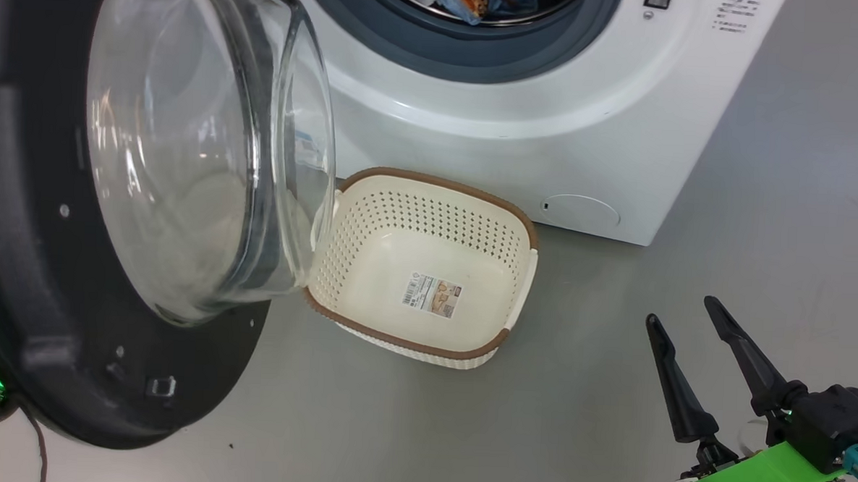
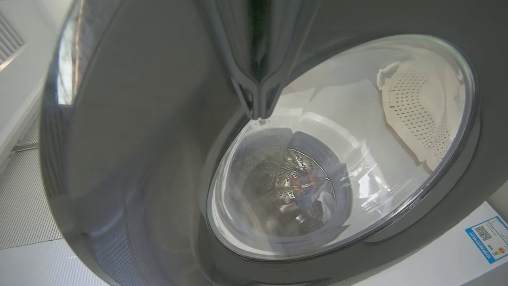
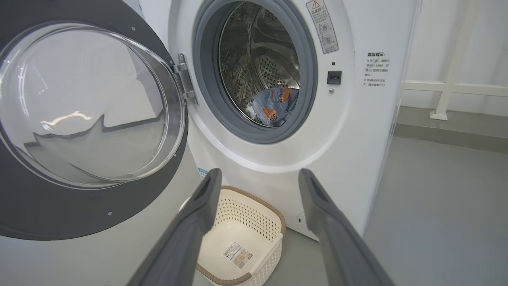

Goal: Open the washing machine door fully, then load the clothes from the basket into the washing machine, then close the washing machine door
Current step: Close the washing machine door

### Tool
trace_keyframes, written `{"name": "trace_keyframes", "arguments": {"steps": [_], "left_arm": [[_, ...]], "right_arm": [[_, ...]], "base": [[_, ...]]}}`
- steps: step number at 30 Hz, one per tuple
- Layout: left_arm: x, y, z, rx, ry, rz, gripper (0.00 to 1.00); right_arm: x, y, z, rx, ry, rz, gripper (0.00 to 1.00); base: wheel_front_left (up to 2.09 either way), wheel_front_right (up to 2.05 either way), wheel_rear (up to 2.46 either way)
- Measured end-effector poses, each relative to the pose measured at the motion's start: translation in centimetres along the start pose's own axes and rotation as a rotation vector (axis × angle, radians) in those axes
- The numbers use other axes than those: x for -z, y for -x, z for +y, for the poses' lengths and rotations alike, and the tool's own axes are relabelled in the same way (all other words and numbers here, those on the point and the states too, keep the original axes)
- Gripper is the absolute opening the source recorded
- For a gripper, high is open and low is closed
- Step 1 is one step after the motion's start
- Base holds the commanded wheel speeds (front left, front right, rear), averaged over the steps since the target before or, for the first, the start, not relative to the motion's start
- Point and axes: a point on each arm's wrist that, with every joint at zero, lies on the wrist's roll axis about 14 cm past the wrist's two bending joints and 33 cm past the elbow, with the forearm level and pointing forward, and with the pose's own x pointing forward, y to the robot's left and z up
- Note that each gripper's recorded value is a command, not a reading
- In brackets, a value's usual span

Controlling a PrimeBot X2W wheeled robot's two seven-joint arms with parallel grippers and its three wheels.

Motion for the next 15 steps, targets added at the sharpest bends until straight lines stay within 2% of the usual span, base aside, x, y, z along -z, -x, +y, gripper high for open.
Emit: {"name": "trace_keyframes", "arguments": {"steps": [15], "left_arm": [[5.6,-4.3,-1.3,0.085,0.026,0.195,0.0]], "right_arm": [[-0.1,2.4,-2.4,0.113,-0.004,-0.018,1.0]], "base": [[0.0,0.0,0.0]]}}
